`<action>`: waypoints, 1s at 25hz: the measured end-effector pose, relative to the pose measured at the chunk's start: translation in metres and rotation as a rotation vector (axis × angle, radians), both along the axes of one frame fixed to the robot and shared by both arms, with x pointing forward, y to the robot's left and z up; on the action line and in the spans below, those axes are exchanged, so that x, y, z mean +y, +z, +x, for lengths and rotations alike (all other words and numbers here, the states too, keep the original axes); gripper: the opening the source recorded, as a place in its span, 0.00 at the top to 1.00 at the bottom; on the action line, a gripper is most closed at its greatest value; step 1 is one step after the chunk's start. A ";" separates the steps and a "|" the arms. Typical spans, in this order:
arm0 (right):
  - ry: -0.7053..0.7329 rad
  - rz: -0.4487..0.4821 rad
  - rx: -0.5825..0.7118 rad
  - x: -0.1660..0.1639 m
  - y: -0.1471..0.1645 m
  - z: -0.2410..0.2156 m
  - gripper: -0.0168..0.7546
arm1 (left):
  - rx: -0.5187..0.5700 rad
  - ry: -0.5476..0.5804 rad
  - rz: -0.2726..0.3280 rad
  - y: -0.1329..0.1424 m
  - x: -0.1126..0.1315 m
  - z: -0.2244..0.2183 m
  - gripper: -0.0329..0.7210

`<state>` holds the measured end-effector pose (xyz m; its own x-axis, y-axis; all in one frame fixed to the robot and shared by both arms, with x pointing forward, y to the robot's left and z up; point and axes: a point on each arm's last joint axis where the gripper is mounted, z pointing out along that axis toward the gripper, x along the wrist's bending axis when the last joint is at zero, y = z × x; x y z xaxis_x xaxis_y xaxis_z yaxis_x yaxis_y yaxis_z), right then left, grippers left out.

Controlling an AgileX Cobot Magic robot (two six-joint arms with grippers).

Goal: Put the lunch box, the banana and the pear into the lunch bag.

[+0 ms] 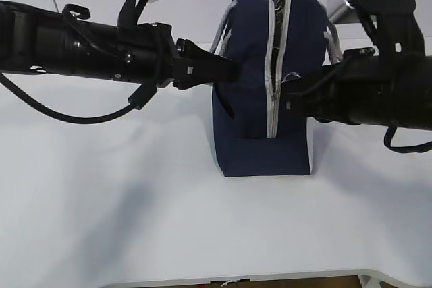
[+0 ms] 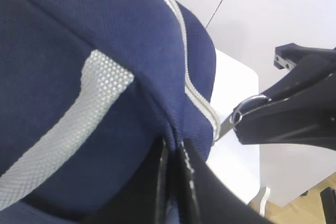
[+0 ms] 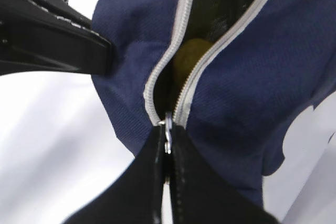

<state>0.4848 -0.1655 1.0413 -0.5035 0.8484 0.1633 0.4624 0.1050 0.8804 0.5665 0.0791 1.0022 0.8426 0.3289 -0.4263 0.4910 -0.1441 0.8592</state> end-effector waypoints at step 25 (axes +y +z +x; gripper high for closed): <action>-0.058 0.181 0.017 0.005 0.028 0.008 0.95 | 0.002 -0.002 -0.005 0.000 0.000 0.000 0.97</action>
<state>0.4925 -0.1600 1.0697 -0.4508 0.8317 0.3243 0.4780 -0.0819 0.8745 0.5663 0.0790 1.0027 0.8425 0.3252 -0.4295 0.4921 -0.1404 0.8591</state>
